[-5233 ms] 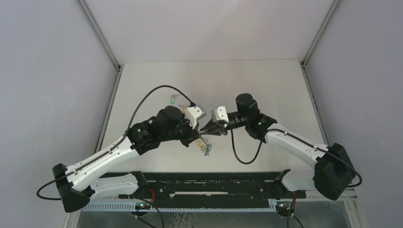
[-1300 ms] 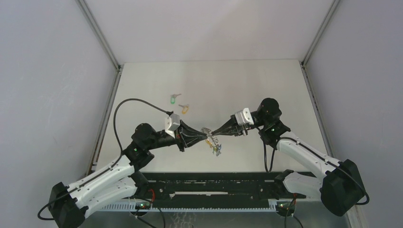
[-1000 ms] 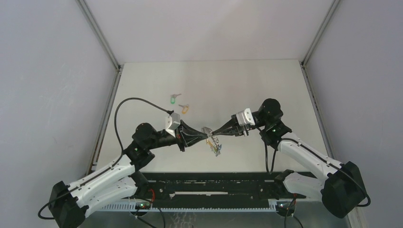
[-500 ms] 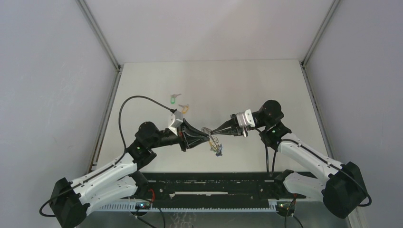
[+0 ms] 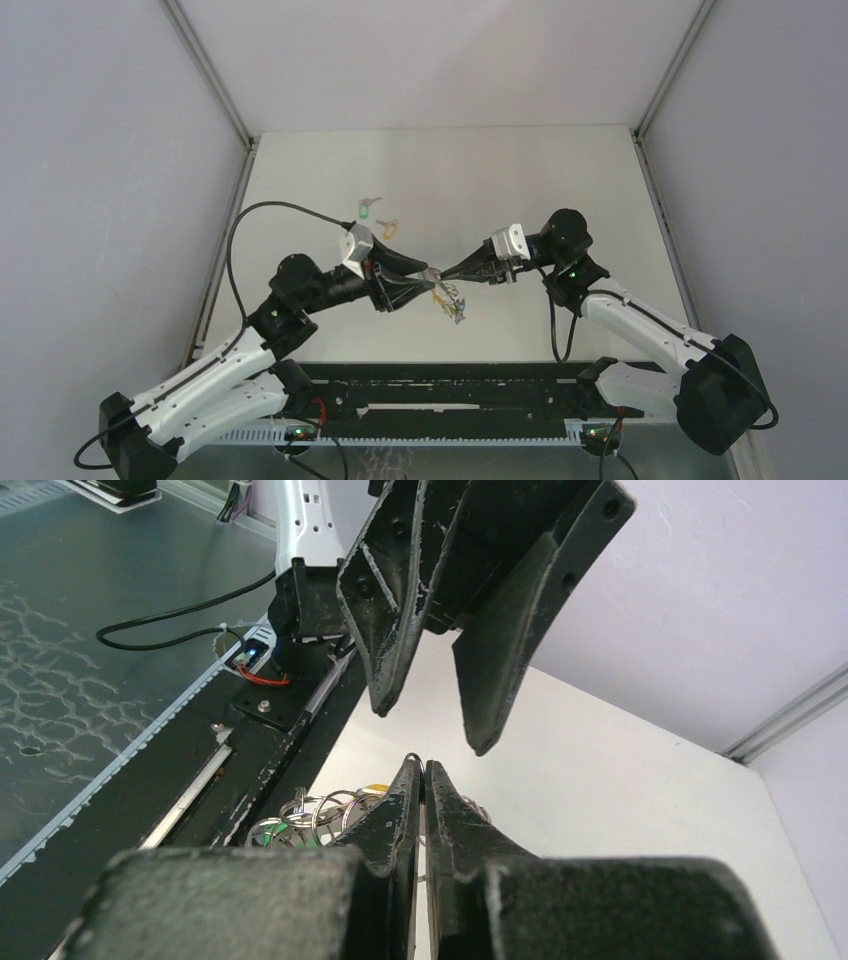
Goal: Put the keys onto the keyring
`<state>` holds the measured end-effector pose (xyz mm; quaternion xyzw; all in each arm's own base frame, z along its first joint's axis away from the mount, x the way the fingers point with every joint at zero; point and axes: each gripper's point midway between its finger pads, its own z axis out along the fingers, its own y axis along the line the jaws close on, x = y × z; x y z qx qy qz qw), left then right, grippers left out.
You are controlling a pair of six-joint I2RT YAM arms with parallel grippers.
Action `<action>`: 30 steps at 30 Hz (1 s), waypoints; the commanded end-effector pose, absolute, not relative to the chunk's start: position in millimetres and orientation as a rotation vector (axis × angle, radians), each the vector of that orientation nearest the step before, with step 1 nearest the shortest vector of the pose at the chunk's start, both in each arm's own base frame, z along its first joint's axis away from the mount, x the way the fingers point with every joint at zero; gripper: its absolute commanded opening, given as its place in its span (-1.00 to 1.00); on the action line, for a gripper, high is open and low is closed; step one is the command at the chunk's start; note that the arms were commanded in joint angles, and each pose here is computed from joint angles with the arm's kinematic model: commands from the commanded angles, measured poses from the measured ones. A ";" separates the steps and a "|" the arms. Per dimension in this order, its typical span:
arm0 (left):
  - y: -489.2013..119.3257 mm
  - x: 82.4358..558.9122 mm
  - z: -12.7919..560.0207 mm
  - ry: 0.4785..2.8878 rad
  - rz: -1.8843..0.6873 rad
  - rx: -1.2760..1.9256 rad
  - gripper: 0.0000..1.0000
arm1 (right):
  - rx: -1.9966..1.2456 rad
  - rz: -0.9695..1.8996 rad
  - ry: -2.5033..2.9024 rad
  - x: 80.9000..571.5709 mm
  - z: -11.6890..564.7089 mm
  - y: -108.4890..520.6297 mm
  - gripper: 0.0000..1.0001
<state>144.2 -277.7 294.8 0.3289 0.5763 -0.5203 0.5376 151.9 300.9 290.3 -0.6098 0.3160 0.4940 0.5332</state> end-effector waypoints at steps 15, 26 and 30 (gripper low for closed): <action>-291.7 151.8 308.4 1.401 -1.159 0.887 -0.22 | -1.413 1.169 0.783 163.5 305.8 302.8 -1.00; -295.4 151.7 312.7 1.386 -1.165 0.905 -0.34 | -1.430 1.184 0.796 163.9 302.3 304.9 -1.00; -295.5 151.2 314.7 1.379 -1.167 0.906 -0.44 | -1.438 1.191 0.800 163.0 300.4 305.8 -1.00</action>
